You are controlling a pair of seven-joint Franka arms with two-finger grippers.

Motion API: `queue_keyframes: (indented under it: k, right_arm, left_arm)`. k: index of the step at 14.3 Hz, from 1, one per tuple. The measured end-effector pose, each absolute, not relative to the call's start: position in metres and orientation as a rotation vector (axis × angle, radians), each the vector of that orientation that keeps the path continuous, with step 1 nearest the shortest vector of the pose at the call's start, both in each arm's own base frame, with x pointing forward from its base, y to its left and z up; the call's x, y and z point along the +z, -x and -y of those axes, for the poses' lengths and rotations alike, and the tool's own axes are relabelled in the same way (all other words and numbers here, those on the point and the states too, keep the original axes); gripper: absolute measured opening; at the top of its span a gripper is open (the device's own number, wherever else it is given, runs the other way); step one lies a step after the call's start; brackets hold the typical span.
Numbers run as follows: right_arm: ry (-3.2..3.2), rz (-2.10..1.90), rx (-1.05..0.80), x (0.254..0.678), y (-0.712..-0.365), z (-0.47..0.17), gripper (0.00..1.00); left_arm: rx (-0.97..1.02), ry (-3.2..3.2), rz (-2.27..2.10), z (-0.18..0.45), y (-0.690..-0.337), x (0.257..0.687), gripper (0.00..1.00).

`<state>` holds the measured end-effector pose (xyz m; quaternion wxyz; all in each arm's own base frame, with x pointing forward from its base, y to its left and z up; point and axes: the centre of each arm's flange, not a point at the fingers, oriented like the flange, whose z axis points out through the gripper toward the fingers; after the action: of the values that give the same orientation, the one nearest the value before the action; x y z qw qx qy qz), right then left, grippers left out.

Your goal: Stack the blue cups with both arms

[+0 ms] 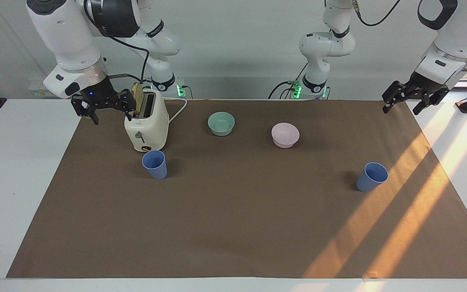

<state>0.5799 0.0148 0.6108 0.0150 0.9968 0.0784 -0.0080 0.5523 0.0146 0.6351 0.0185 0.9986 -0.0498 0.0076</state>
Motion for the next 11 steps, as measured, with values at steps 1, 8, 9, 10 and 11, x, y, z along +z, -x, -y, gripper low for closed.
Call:
queue_keyframes:
  k: [1, 8, 9, 10, 11]
  right_arm:
    - [-3.102, -0.244, -0.025, 0.6108, -0.5799, -0.0148, 1.0]
    - [-3.102, -0.244, -0.025, 0.6108, -0.5799, -0.0148, 1.0]
    - [-3.102, -0.244, -0.025, 0.6108, -0.5799, -0.0148, 1.0]
    - [-3.102, -0.244, -0.025, 0.6108, -0.5799, -0.0148, 1.0]
    - [-3.102, -0.244, -0.025, 0.6108, -0.5799, -0.0148, 1.0]
  left_arm:
    - [0.024, -3.101, 0.155, -0.0146, -0.5523, 0.6351, 1.0]
    - [0.048, -3.102, 0.155, -0.0148, -0.5548, 0.6333, 1.0]
    - [0.069, -3.102, 0.154, -0.0149, -0.5567, 0.6324, 1.0]
    - [0.087, -3.103, 0.153, -0.0152, -0.5587, 0.6306, 1.0]
    - [0.105, -3.104, 0.151, -0.0157, -0.5611, 0.6264, 1.0]
